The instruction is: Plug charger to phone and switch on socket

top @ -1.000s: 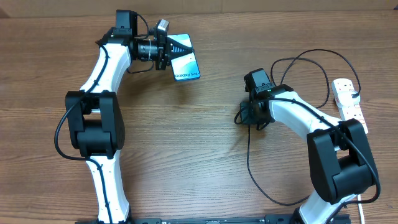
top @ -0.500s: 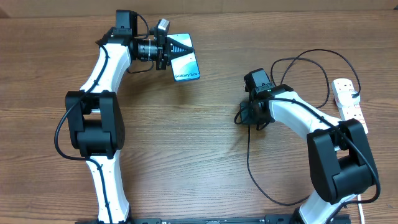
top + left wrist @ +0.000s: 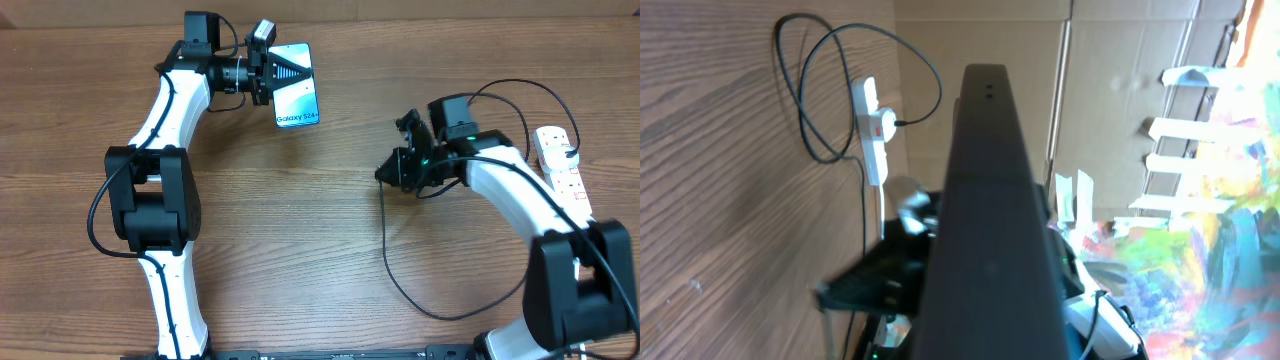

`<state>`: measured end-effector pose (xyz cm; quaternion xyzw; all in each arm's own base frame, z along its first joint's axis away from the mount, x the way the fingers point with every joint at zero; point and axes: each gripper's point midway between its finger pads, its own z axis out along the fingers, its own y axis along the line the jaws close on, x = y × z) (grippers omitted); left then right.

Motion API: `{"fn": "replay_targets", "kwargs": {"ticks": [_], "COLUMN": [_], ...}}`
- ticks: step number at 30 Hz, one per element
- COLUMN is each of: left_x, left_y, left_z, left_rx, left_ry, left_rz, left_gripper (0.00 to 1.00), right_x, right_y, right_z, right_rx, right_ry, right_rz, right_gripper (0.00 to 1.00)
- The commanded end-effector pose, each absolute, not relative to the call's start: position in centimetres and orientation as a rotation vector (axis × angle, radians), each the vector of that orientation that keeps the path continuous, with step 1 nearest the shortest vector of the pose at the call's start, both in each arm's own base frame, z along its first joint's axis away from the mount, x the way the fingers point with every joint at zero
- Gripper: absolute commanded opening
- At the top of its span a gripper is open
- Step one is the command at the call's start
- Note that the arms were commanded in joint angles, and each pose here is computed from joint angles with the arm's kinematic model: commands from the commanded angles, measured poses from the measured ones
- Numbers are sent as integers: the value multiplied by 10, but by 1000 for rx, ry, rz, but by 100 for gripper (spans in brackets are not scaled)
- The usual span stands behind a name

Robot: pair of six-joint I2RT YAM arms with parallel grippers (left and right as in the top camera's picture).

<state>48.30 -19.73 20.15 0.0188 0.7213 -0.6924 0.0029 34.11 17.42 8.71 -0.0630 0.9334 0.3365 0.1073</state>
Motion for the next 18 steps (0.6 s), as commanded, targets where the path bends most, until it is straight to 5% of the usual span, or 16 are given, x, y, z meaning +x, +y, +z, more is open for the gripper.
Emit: {"fn": "replay_targets", "kwargs": {"ticks": [1,18], "left_x": [476,472], "left_y": [-202,-267], "left_z": [223,233], "left_rx": [89,119], "left_ry": [2243,2342], "left_rz": [-2236,-2240], "left_gripper": [4,4], "right_x": [331,323], "right_y": [205,232], "right_z": [143,203], "right_rx": [-355,-456], "right_ry": [2542,2261], "right_rz": [1354,1791], "right_gripper": [4,4]}}
